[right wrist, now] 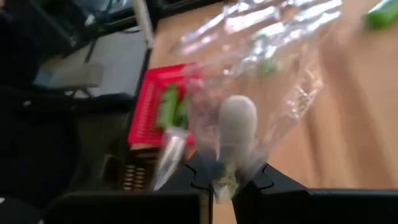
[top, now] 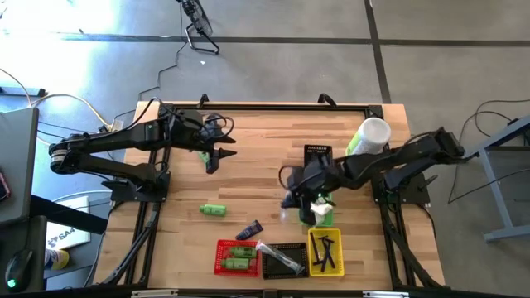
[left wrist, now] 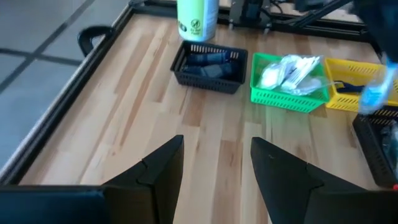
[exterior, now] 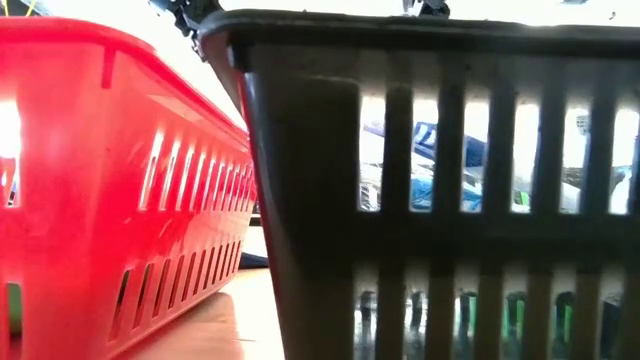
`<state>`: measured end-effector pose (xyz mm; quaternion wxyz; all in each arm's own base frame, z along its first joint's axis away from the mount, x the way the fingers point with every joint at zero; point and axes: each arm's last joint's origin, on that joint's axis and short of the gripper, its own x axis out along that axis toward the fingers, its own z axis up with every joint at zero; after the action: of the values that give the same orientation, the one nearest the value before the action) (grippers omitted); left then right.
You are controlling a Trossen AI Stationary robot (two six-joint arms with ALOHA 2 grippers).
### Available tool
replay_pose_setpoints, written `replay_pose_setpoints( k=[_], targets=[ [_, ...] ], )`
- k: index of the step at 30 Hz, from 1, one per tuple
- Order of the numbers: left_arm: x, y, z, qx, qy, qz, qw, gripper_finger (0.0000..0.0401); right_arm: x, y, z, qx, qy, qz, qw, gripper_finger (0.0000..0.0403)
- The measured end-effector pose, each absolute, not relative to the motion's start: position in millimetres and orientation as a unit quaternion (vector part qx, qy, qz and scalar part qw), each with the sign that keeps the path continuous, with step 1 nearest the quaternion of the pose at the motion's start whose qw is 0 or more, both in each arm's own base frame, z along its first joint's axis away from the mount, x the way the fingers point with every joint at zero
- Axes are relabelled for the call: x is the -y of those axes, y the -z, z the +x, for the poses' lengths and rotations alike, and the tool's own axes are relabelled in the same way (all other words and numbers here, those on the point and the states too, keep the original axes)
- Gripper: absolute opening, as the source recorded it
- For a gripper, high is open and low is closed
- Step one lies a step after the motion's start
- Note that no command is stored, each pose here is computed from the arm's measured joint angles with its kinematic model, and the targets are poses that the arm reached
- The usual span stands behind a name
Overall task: Pick & Place Travel size toiletries
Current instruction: Put the blue toothbrush into the bottom black bin
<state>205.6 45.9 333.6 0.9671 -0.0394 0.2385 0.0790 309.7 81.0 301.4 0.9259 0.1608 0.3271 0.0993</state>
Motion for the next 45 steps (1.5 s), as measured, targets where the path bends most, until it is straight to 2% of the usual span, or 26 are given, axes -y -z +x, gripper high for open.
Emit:
replay_pose_setpoints(
  k=[16,29,41,45],
  targets=[
    [-45.5,-328.4,202.6,-0.268,-0.086,-0.054,0.958,0.0184,-133.2,-260.8,318.2,-0.434,-0.171,0.243,0.850,0.0019],
    [-45.5,-328.0,202.4,-0.269,-0.087,-0.054,0.958,0.0184,-143.6,-215.9,335.7,-0.496,-0.178,0.255,0.811,0.0021],
    [-45.4,-327.7,202.2,-0.271,-0.087,-0.055,0.957,0.0184,-146.6,-196.5,344.2,-0.502,-0.175,0.242,0.811,0.0024],
    [-45.3,-326.9,201.8,-0.275,-0.087,-0.055,0.956,0.0184,-148.1,-199.3,347.3,-0.480,-0.184,0.233,0.826,0.0041]
  ],
)
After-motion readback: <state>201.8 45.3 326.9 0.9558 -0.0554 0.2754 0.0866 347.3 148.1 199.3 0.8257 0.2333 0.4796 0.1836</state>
